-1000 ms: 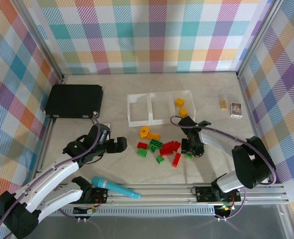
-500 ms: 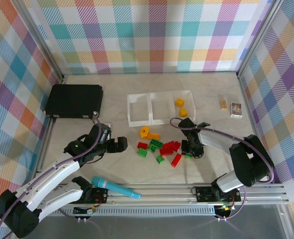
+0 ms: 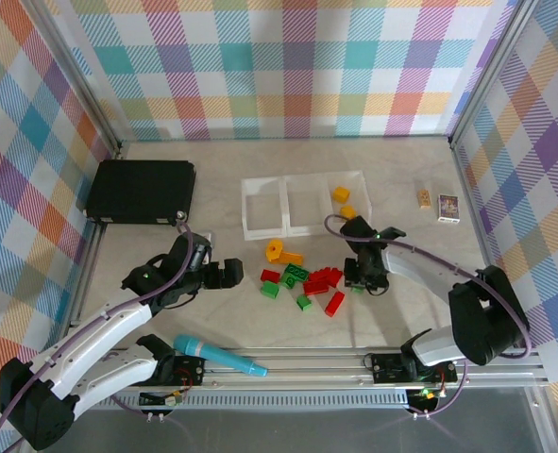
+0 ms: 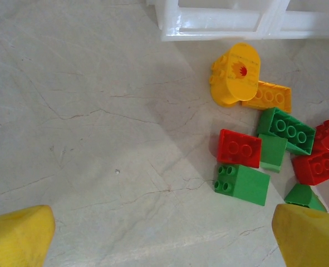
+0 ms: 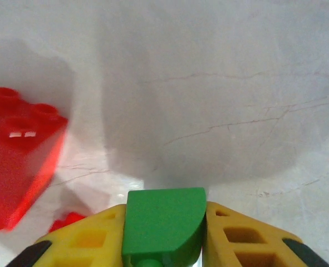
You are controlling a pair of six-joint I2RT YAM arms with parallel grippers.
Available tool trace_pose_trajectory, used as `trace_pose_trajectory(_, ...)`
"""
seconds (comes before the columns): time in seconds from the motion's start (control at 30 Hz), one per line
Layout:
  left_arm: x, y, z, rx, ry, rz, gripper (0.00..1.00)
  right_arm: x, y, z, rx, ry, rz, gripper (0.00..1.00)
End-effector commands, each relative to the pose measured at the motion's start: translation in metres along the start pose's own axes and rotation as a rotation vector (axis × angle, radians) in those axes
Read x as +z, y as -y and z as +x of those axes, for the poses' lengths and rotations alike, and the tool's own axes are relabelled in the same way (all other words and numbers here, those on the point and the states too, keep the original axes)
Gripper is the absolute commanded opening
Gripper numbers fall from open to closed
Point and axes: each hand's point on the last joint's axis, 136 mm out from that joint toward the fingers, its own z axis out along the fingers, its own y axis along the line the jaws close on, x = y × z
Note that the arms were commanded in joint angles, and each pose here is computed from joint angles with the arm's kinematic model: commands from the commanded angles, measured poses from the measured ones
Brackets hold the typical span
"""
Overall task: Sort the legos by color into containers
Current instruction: Pick up the lego from the bottom-right of the table, then place the lego in the container.
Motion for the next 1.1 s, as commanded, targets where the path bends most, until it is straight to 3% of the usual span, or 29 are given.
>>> trace_pose_trajectory(0.0,-0.005,0.015,-0.012,0.020,0.022,0.043,1.00,-0.040,-0.027,-0.031,-0.066,0.089,-0.090,0.21)
trace_pose_trajectory(0.23,0.007,0.032,-0.025,0.012,0.021,0.085,1.00,-0.075,-0.091,-0.107,-0.173,0.199,-0.192,0.20)
trace_pose_trajectory(0.47,0.022,0.037,-0.028,0.007,0.018,0.087,1.00,-0.044,-0.150,-0.157,-0.203,0.203,-0.319,0.19)
trace_pose_trajectory(0.87,0.032,0.044,-0.028,0.032,-0.022,0.077,1.00,0.006,-0.168,-0.187,-0.212,0.166,-0.265,0.24)
trace_pose_trajectory(1.07,0.031,0.043,-0.025,0.039,-0.030,0.073,1.00,0.016,-0.158,-0.188,-0.201,0.160,-0.216,0.42)
